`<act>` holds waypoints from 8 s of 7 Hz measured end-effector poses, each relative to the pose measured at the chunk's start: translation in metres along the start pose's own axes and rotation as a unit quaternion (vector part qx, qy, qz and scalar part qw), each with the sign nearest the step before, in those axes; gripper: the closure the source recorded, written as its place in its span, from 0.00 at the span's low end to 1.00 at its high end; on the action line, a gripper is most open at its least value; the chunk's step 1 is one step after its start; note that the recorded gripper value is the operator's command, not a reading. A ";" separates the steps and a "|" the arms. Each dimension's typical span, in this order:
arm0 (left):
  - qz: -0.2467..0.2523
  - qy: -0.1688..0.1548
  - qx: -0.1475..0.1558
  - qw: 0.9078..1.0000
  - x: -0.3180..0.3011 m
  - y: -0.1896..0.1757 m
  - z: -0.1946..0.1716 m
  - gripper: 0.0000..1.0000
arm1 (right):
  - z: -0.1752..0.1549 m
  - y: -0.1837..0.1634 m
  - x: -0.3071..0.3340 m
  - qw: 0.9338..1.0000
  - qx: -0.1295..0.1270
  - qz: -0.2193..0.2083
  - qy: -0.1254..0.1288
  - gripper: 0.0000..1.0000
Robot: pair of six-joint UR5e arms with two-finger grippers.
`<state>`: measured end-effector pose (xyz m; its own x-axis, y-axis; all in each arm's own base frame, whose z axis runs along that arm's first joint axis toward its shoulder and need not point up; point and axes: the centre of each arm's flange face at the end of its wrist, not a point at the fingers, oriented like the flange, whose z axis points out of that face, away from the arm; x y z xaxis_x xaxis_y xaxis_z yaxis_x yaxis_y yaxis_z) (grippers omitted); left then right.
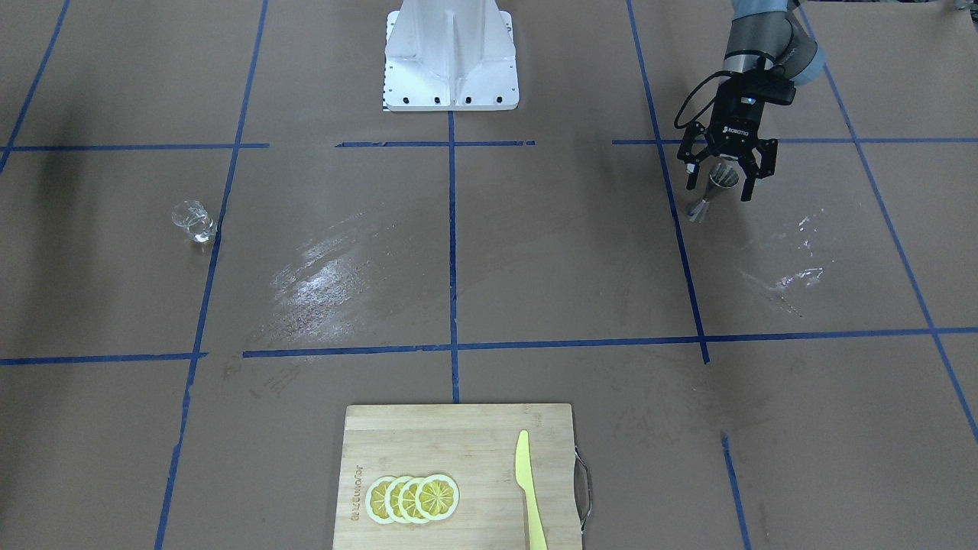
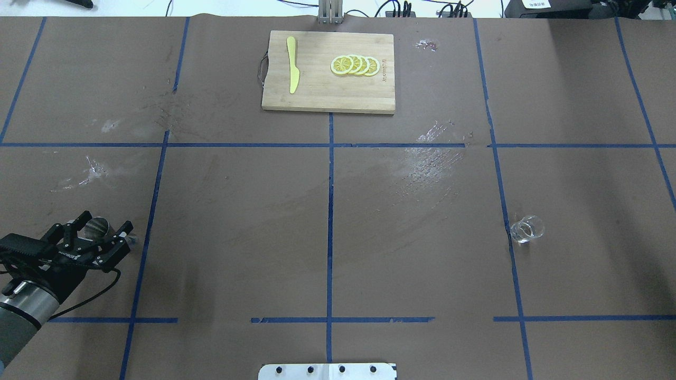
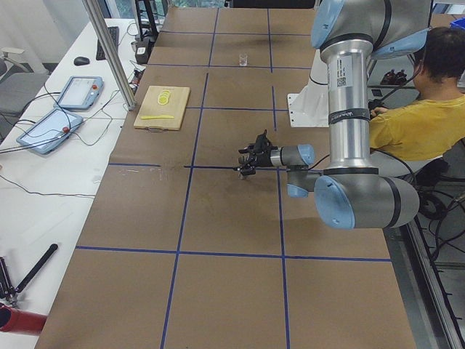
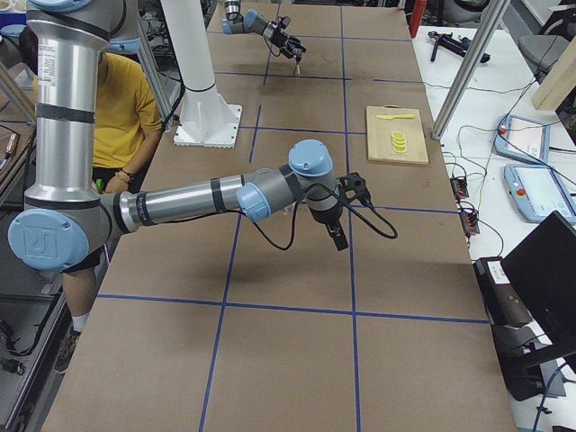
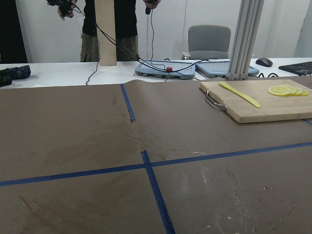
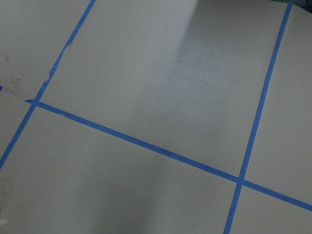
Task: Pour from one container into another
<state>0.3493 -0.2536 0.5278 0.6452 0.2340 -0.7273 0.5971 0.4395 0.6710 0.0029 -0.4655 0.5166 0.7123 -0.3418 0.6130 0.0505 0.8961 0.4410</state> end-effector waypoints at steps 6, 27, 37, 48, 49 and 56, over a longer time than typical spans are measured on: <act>-0.002 -0.008 -0.002 1.000 -0.003 0.034 -0.003 0.72 | 0.001 0.000 0.001 1.000 -0.001 0.001 0.000 0.00; 0.274 0.415 0.028 0.867 0.258 -0.176 0.130 1.00 | 0.003 -0.003 0.001 1.000 -0.001 0.013 -0.002 0.00; 0.264 0.455 0.028 0.850 0.314 -0.195 0.160 1.00 | 0.058 0.044 -0.267 0.963 0.195 0.187 0.014 0.01; 0.263 0.444 0.030 0.856 0.309 -0.193 0.162 1.00 | 0.218 0.180 -0.341 0.890 0.425 0.099 0.129 0.02; 0.263 0.444 0.030 0.856 0.309 -0.193 0.162 1.00 | 0.225 0.182 -0.343 0.890 0.426 0.096 0.132 0.02; 0.263 0.443 0.029 0.857 0.306 -0.191 0.162 1.00 | 0.264 0.197 -0.351 0.889 0.427 0.083 0.143 0.94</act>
<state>0.5102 -0.4066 0.2009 0.2325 0.9641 -0.1282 0.3734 0.0332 0.9271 -0.4217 -0.2440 0.5611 0.8154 -0.0306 0.5781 -0.5342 0.3449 0.7718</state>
